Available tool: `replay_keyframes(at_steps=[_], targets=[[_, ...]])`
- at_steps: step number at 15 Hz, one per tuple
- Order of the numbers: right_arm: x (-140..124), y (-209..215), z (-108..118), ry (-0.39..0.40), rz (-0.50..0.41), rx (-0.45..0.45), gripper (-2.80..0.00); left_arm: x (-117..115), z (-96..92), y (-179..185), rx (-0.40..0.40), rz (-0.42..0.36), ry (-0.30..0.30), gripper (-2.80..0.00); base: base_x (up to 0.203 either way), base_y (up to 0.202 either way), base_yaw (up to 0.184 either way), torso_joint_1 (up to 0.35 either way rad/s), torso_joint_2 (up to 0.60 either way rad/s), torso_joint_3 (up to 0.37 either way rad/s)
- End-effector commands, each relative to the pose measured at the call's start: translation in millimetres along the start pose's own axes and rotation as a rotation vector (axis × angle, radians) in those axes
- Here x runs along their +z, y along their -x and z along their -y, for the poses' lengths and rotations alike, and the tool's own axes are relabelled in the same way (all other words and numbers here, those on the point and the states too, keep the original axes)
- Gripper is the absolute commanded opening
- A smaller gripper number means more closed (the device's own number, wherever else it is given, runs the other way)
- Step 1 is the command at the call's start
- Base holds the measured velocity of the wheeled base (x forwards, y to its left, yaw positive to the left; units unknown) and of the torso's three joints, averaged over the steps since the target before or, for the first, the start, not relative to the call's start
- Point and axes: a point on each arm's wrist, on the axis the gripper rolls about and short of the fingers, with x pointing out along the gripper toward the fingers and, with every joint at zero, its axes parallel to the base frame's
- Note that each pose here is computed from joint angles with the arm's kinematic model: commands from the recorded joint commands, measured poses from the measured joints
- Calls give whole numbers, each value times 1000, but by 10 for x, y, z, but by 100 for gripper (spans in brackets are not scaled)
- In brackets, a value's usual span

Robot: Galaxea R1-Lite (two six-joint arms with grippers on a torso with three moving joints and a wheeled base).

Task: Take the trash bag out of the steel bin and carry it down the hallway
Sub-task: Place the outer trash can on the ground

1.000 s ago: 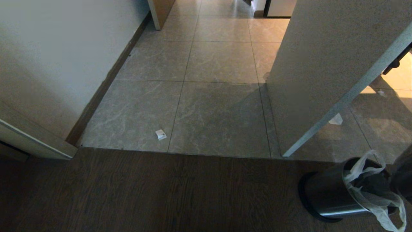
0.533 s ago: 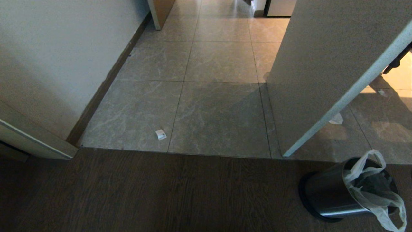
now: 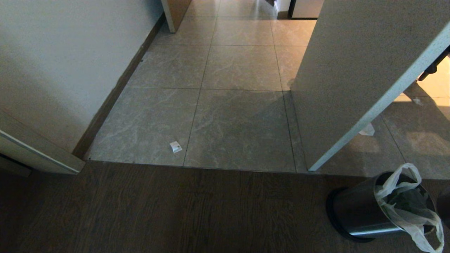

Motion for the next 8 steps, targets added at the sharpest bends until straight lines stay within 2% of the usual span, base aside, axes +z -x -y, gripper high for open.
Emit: replay_keyframes(at_steps=[1,5,8], targets=[[-470,-446,-18,-8,-48,24,-280,0,0,0,-1,0,0,-280,0,0,0,0,0,0],[-759,-834,-201,37,13,58,-280,0,0,0,-1,0,0,-280,0,0,0,0,0,0],[-861,-1027,-358,55,7,61,-280,0,0,0,1,0,0,-280,0,0,0,0,0,0]])
